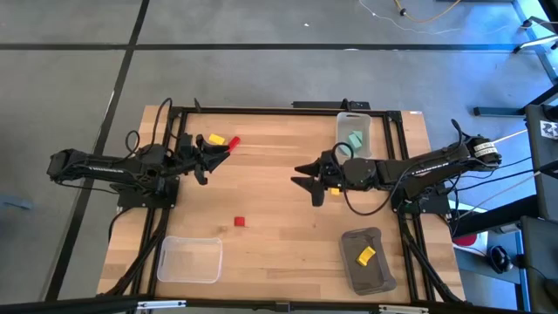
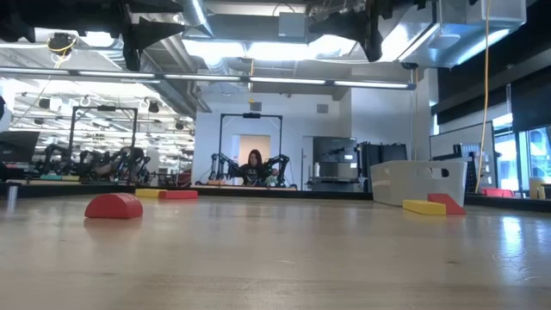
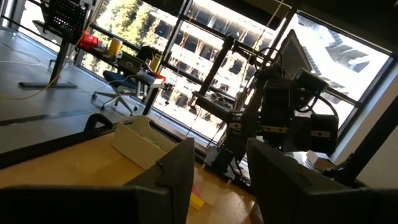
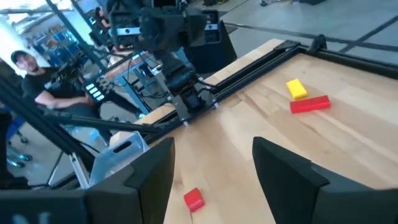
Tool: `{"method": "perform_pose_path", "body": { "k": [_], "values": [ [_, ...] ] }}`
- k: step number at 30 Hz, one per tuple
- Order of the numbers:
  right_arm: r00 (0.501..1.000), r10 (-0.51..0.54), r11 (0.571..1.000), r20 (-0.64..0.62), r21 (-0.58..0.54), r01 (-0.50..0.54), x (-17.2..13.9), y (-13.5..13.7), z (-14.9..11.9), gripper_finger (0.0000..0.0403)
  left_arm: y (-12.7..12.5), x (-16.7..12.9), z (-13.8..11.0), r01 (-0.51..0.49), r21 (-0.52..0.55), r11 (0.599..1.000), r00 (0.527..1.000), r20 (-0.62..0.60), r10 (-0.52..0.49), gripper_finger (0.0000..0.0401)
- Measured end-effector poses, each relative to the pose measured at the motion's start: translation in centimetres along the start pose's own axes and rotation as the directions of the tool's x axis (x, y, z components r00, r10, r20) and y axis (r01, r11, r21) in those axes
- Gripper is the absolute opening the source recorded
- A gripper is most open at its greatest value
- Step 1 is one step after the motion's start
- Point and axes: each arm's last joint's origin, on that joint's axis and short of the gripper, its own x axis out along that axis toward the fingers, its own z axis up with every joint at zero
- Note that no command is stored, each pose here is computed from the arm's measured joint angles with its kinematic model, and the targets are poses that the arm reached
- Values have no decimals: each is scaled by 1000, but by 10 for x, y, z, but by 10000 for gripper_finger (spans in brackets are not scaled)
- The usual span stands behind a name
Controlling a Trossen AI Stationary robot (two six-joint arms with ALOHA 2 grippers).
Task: Sort & place blocks by color
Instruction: Put the top left red block into the white bin
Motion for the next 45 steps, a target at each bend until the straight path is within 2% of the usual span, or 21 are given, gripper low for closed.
{"method": "perform_pose_path", "body": {
  "k": [15,20,25,30,34,40,45],
  "values": [
    [1000,2,1000,-1,-26,-2,0,0,0,217,-3,1,5,34,-2,999,999,13,-34,139],
    [1000,2,1000,-2,-29,-2,0,0,0,217,-8,9,10,21,107,994,1000,-8,-20,139],
    [1000,2,1000,-2,-30,-2,0,0,0,217,-17,19,21,-20,227,974,983,-176,61,140],
    [1000,3,999,-2,-54,-3,0,0,0,217,-26,22,39,-55,315,948,911,-373,176,156],
    [1000,4,999,-3,-53,-4,0,0,0,217,-30,19,51,-100,357,929,821,-497,280,184],
    [1000,4,999,-3,-52,-4,0,0,0,217,-24,18,46,-250,398,883,689,-568,451,227],
    [1000,9,999,6,-46,-9,0,1,1,217,-7,34,37,-346,402,848,607,-593,529,236]
  ]
}}
